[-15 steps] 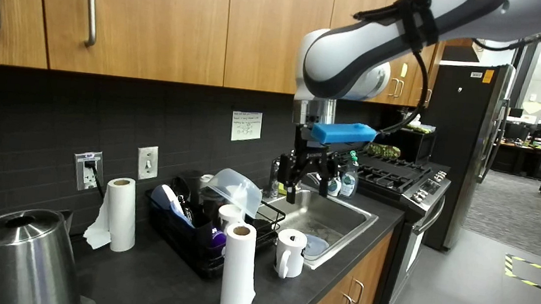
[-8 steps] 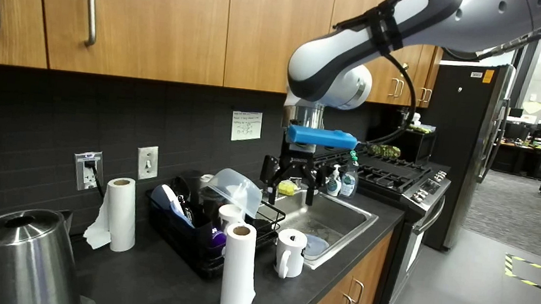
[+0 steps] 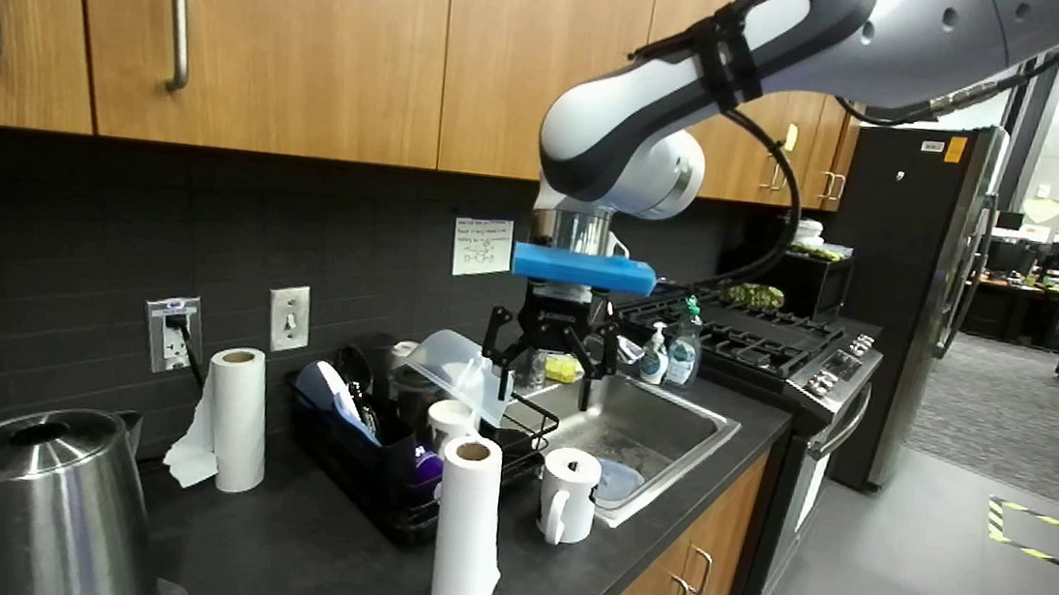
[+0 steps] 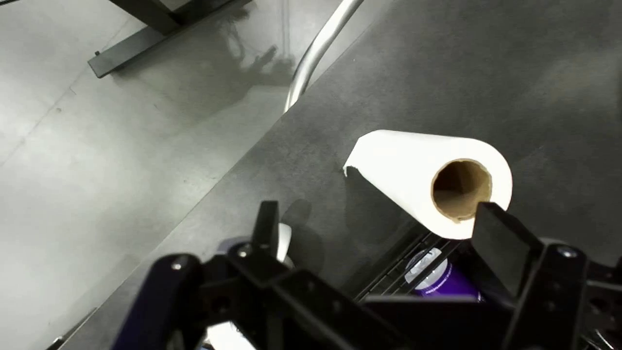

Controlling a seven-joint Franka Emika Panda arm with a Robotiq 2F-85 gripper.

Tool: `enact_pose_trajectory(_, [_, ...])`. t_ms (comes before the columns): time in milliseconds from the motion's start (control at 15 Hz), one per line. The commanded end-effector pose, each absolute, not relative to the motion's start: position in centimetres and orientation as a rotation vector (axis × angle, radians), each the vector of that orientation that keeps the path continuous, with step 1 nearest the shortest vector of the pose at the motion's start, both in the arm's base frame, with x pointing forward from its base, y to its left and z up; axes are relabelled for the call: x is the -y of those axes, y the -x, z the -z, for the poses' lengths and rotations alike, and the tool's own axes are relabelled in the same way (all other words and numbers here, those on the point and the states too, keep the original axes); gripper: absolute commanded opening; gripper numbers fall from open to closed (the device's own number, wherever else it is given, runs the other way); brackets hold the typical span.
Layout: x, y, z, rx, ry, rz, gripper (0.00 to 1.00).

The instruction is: Turn the paper towel slightly to the right and put the mug in the black basket

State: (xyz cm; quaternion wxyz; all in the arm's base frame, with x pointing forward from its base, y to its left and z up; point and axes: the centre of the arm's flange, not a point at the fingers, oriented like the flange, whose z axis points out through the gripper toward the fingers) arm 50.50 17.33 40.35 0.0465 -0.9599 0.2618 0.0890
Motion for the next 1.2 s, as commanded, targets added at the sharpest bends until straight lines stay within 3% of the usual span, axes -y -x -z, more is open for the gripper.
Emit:
enact_pose_trajectory(0, [-19.3, -53.2, -37.6, -0.931, 2.897, -0.293, 1.0])
enact_pose_trajectory(1133, [-15.2, -51.0, -34.0, -1.291, 2.834, -0.449, 1.0])
